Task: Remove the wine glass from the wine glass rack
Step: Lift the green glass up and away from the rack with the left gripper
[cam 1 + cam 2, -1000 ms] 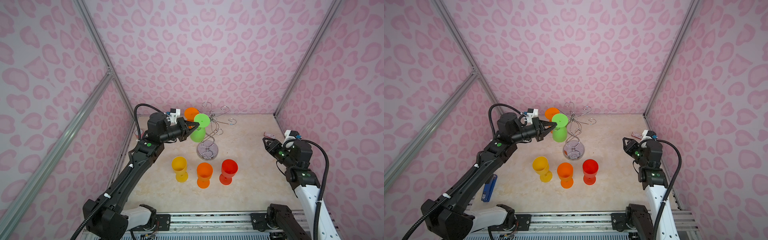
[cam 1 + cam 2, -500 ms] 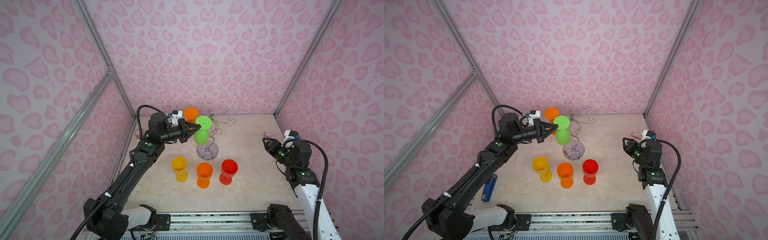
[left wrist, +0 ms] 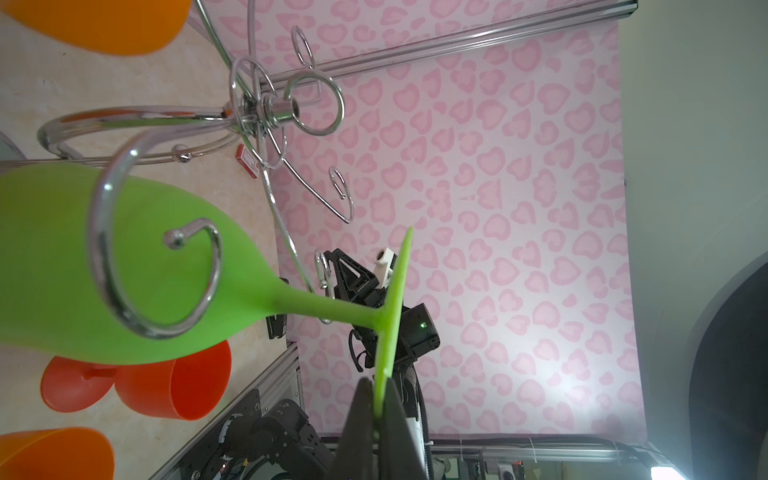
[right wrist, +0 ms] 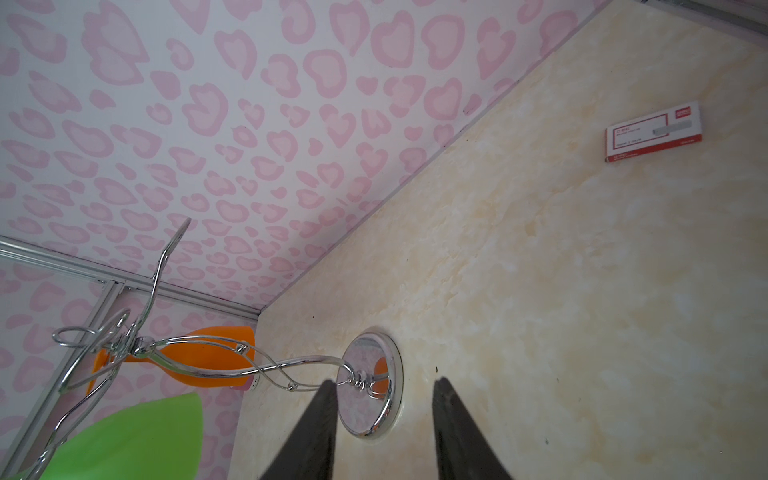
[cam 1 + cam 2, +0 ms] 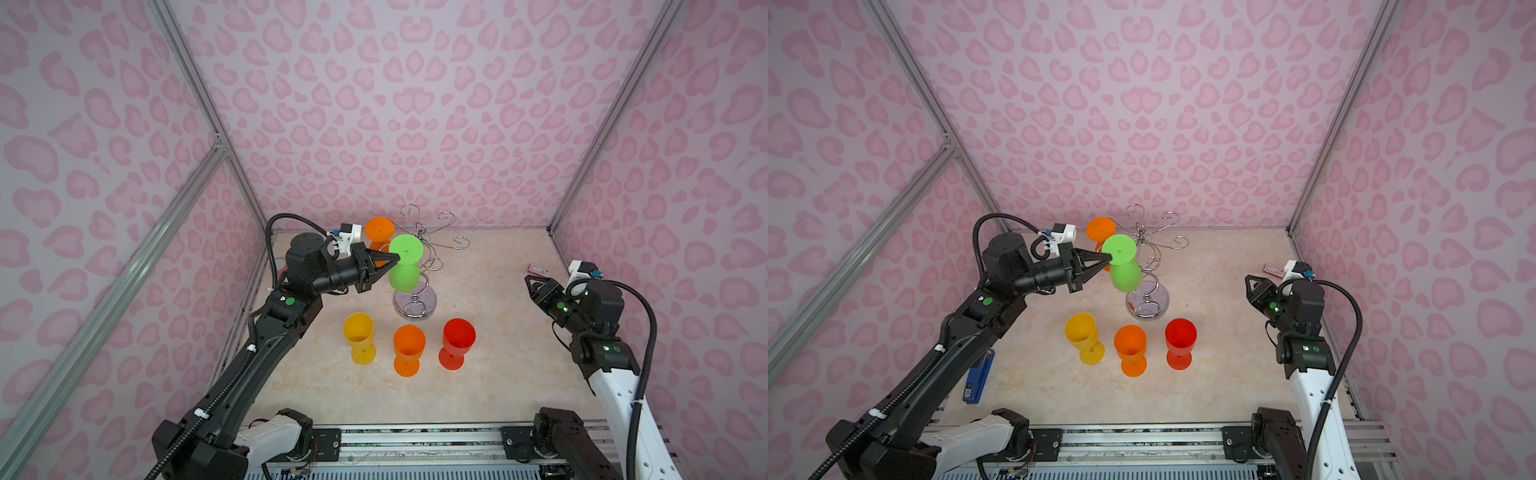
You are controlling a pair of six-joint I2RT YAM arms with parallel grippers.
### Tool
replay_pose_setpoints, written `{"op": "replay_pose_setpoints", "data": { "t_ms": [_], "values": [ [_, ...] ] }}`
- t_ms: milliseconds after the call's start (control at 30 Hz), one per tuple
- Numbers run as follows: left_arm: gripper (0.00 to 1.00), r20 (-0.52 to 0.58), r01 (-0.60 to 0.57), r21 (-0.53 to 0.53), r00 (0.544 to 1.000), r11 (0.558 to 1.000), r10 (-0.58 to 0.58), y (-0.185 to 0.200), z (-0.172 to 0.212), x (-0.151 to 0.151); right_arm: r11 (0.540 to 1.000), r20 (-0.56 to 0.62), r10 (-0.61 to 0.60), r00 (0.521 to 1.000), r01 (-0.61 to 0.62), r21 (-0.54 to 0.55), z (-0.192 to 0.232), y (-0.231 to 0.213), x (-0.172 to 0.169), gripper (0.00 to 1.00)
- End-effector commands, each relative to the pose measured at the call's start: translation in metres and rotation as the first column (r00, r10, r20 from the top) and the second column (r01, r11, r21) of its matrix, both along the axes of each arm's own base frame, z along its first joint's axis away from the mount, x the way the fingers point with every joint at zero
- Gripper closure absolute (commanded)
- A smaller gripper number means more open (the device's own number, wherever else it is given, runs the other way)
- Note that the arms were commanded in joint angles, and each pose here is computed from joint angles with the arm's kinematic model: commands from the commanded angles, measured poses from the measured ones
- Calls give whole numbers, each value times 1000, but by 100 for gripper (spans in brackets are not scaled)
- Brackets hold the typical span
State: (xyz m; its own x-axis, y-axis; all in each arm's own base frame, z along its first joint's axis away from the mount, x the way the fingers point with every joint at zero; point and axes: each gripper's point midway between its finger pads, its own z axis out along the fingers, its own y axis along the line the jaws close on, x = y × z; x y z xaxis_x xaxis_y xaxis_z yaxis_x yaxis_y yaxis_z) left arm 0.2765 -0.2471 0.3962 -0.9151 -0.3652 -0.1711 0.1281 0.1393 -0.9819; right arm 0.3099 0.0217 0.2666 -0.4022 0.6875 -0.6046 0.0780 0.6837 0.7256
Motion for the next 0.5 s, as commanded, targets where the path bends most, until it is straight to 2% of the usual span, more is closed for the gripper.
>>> {"op": "replay_pose_setpoints", "data": {
  "t_ms": [0,467],
  "values": [
    [98,43,8,-15,999,1000,-8,2,9,-7,1000,24,4,1000,-3,-9,3,0,2,61],
    [98,117,68,-58,991,996,-61,12,32,-47,1000,29,6,1000,-6,2,4,1,2,61]
  ]
}}
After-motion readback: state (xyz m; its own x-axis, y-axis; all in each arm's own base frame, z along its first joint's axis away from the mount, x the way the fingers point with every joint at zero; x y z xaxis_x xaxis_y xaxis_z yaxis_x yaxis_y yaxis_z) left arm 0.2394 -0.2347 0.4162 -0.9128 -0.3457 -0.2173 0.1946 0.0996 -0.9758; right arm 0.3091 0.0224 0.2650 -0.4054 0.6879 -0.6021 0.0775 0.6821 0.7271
